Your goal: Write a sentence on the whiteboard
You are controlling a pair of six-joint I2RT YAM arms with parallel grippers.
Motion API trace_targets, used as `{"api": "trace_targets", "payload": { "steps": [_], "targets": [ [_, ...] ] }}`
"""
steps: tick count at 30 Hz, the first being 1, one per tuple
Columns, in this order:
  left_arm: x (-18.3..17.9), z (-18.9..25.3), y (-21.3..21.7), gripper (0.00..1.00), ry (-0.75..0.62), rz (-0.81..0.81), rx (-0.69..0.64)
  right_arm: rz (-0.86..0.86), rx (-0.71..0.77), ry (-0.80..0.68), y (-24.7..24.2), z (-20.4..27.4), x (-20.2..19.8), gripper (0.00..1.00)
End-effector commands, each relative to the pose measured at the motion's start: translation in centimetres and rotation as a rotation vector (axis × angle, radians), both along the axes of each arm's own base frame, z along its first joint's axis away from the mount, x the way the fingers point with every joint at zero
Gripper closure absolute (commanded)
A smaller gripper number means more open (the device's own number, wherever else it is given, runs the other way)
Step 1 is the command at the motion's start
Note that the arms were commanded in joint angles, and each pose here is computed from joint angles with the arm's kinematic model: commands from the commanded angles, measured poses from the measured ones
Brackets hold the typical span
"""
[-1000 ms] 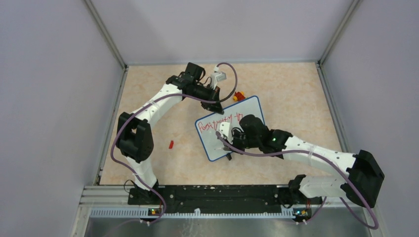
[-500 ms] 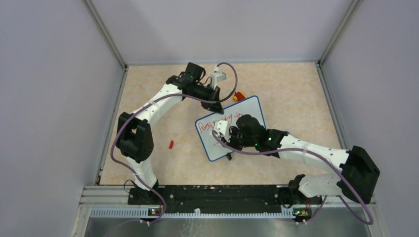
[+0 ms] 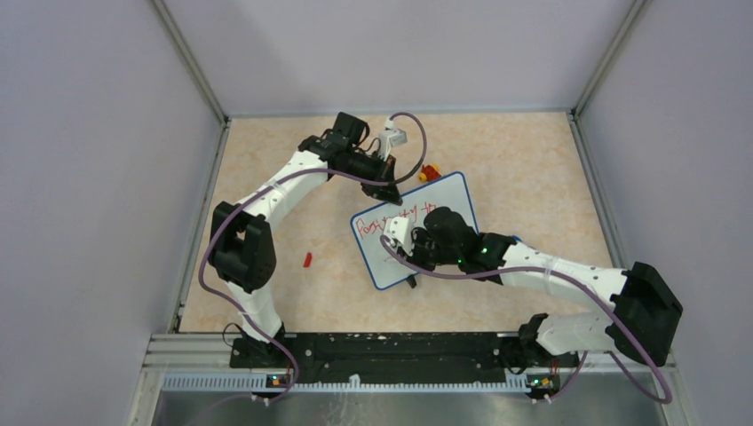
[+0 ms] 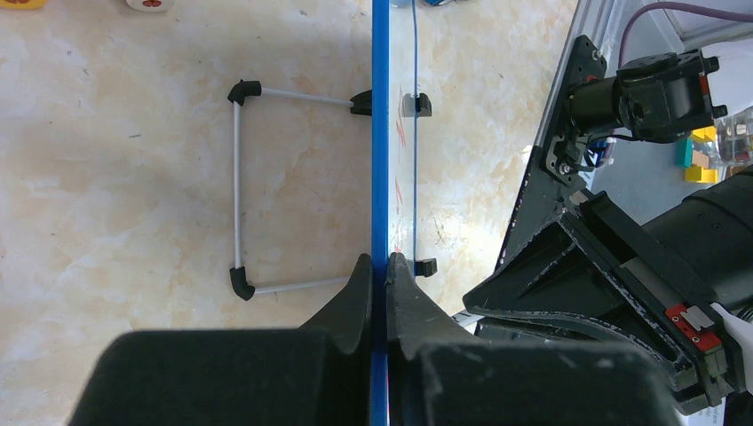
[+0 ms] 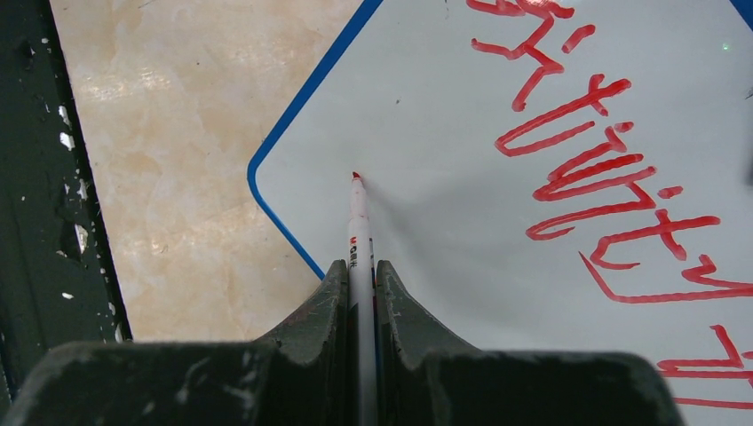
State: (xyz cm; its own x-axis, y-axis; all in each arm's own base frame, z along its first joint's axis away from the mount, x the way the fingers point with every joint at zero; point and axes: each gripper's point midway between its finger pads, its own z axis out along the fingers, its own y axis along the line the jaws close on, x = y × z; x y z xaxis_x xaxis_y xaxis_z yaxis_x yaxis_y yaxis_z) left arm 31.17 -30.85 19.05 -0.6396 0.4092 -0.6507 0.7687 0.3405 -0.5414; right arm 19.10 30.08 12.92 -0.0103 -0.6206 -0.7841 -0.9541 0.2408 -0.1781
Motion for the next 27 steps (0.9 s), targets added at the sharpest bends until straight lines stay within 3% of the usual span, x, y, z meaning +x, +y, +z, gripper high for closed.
{"api": "trace_targets", "payload": {
  "steps": [1,27],
  "targets": [
    [-0.7,-1.3,-0.4,1.0,-0.01,-0.015,0.038,-0.02,-0.027,-0.018,-0.4,-0.6,0.4,1.0],
    [-0.7,-1.3,-0.4,1.0,-0.011,-0.017,0.037,-0.132,0.073,-0.043,-1.5,3.0,2.8,1.0]
  ]
}}
